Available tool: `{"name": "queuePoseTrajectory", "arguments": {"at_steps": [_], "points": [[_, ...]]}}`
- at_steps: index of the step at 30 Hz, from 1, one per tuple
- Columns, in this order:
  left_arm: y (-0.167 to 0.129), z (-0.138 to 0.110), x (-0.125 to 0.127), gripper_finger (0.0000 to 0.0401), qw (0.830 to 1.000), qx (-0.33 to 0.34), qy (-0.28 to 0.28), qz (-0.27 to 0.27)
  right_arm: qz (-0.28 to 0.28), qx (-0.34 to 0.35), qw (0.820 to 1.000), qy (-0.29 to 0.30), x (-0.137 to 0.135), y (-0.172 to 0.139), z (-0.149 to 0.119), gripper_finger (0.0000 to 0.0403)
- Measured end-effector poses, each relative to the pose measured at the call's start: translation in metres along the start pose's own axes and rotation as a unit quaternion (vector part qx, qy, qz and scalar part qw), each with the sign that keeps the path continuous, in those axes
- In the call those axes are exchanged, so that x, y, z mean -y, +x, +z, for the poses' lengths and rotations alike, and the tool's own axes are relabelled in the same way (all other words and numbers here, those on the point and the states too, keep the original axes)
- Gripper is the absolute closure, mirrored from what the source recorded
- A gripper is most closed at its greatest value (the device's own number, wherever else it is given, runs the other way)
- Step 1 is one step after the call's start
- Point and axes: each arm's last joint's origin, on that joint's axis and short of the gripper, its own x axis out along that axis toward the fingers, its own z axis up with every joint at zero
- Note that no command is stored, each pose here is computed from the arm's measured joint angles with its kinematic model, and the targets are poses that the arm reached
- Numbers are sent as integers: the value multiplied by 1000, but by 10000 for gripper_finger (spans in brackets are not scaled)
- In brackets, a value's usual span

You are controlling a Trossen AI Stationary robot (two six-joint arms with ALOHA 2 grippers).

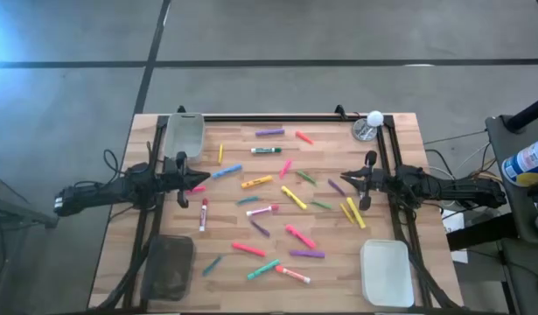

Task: Pick & Place Markers
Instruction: Put the left yellow highlighter pen into the black bin

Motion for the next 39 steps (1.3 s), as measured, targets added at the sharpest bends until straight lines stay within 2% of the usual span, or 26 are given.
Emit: {"name": "queuePoseTrajectory", "arguments": {"at_steps": [18,19,21,25,29,34,36,39], "points": [[0,0,0,401,1000,0,0,0,0,0,1000,-3,0,0,0,371],[0,0,0,401,1000,0,0,0,-4,-1,1000,-22,0,0,0,371],[0,0,0,401,1000,0,0,0,-20,-4,995,-100,1,0,0,371],[0,0,0,401,1000,0,0,0,-62,-11,971,-231,4,0,2,371],[0,0,0,401,1000,0,0,0,-99,-32,947,-304,6,-1,2,371],[0,0,0,401,1000,0,0,0,-132,-46,926,-350,9,-1,4,371],[0,0,0,401,1000,0,0,0,-124,-33,930,-346,8,-1,5,371],[0,0,0,401,1000,0,0,0,-57,6,966,-253,4,0,5,371]]}}
